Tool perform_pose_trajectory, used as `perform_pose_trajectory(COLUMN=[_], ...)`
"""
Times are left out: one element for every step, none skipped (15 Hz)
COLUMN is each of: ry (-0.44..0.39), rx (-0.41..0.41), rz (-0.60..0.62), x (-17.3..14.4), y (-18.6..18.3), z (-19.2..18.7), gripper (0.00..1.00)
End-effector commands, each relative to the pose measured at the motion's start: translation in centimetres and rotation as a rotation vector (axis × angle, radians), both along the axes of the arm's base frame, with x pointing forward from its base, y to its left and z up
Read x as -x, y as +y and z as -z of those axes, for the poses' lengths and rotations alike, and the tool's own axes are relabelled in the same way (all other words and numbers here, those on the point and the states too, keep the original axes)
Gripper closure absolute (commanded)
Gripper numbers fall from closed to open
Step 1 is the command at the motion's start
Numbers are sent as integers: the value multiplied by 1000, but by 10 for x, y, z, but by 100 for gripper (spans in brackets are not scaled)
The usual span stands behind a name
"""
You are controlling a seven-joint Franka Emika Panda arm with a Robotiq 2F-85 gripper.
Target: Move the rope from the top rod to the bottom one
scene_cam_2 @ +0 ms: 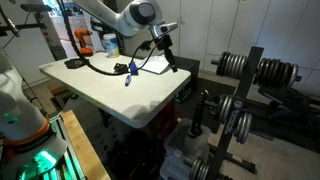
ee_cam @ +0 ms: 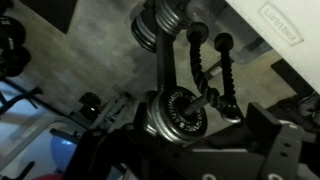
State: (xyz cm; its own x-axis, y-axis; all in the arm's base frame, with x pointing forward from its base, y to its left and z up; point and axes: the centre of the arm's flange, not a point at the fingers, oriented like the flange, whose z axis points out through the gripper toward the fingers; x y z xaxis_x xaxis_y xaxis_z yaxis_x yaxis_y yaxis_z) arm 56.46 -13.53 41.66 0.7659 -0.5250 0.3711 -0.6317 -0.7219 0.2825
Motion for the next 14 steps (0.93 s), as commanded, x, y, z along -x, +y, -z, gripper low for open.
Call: perform_pose_trajectory(ry=[15, 21, 26, 31, 33, 35, 32, 24, 12, 20, 17, 16, 16, 16], rx=[56, 64, 69, 72, 75, 70, 72, 75, 76, 58, 58, 59, 59, 60], rz=[101, 120, 136, 148, 155, 156, 158, 157, 157, 145, 147, 147, 147, 147], x=[14, 16, 17, 18, 19, 20, 20, 20, 19, 10, 10, 9, 9, 9], y=[19, 23, 26, 30, 33, 36, 38, 40, 41, 35, 36, 37, 37, 37], z=[-5, -5, -6, -6, -6, -6, -6, -7, -7, -8, -8, -8, -8, -8], gripper=[0, 0, 0, 0, 0, 0, 0, 0, 0, 0, 0, 0, 0, 0])
